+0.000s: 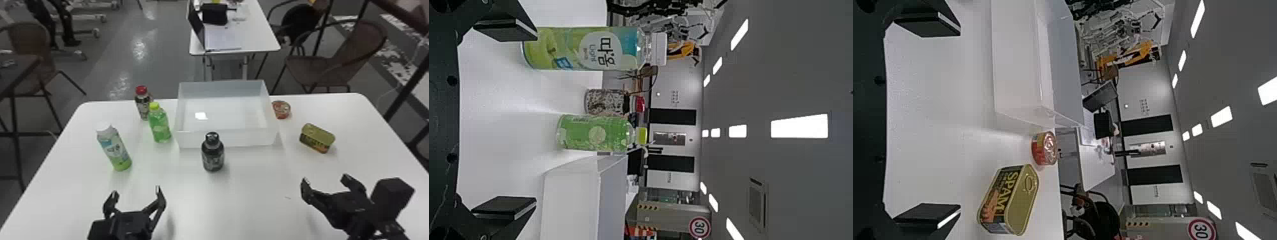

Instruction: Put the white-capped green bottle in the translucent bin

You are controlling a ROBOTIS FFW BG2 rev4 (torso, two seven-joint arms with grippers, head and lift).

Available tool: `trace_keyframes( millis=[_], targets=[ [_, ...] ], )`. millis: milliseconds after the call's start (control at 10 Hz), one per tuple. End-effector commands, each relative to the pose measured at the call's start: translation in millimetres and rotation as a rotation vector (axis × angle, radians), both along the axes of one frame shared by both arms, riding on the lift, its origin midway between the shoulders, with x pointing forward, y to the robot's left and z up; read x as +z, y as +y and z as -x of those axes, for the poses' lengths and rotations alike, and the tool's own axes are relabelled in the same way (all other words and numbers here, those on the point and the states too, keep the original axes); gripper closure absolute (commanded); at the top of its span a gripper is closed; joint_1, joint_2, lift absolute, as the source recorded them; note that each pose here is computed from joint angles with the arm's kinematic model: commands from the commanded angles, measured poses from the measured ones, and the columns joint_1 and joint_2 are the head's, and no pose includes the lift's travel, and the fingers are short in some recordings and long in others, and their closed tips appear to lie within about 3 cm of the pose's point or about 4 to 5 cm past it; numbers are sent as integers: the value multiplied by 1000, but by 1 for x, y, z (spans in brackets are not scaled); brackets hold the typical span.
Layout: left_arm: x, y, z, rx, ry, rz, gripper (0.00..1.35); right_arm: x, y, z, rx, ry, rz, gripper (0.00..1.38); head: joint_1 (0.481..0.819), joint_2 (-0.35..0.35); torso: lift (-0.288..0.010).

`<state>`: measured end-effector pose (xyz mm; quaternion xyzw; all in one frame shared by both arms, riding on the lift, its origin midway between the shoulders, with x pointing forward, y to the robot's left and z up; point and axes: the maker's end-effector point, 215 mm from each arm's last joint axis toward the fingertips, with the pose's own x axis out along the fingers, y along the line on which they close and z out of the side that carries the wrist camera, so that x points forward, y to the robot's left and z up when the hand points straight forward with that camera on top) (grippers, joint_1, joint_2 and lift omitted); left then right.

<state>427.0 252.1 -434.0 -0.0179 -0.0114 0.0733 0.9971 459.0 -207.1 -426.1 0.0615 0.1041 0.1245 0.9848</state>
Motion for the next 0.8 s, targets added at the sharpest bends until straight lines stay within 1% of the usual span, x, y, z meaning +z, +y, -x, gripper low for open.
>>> trace_keyframes(
  millis=[0, 500, 600, 700],
  targets=[
    [0, 1, -1, 5, 0, 4, 134, 0, 0, 0, -1, 0, -1, 55, 695, 57, -92],
    [-4, 8, -8, 30, 11, 12, 134, -1, 0, 1, -1, 2, -4, 53, 695, 63, -92],
    [-7, 14, -15, 39, 18, 11, 136, -1, 0, 1, -1, 4, -5, 55, 695, 66, -92],
    [-11, 16, -25, 45, 23, 35, 150, -2, 0, 2, -2, 5, -7, 55, 695, 71, -92]
  ],
)
